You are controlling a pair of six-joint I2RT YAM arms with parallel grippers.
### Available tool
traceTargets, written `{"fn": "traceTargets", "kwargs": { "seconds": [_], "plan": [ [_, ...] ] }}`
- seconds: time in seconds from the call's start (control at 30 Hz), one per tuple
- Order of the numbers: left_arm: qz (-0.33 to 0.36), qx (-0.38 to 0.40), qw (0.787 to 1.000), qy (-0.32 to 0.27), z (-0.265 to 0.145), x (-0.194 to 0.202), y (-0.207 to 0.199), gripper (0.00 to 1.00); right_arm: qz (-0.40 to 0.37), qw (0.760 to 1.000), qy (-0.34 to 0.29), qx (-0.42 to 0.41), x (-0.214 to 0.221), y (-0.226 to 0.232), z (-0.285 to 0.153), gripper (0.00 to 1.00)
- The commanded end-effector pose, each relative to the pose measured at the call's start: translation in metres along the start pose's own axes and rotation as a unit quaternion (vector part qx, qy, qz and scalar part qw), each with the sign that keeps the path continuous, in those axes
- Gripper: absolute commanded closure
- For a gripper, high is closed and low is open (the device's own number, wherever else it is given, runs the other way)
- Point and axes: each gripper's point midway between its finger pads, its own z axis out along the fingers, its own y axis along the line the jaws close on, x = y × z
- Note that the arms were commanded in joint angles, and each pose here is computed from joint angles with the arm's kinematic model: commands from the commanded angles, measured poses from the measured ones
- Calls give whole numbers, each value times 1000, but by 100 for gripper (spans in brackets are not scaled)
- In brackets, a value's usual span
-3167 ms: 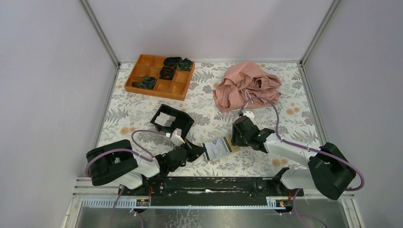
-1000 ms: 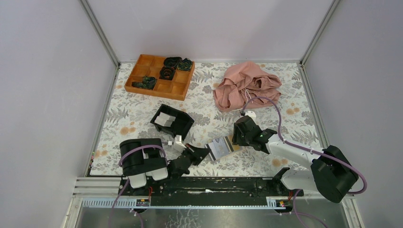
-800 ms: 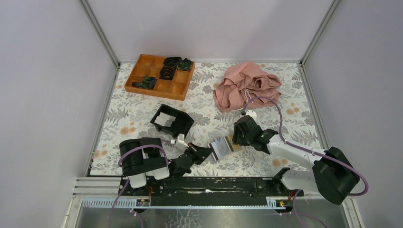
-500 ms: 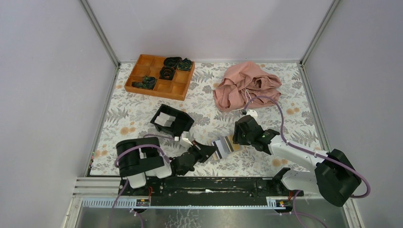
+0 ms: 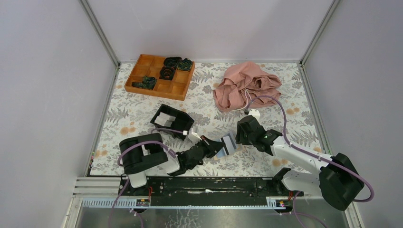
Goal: Put the credit cards into the card holder
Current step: Turn over the card slot in the card holder.
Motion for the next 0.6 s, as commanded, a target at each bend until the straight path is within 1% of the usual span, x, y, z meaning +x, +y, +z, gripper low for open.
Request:
{"fn": "traceTargets", "kwargs": {
  "seconds": [0.0,0.33,0.57],
  "plan": [
    [26,-17,999,11,9,5,13,100,1,999,-40,6,-27,2,-10,48],
    [43,-18,999,24,24,6,8,100,-3,998,-61,15,-42,-1,-22,48],
    [57,6,998,21,22,-2,-15,100,-8,998,-53,-17,-41,13,-22,49]
  ]
}}
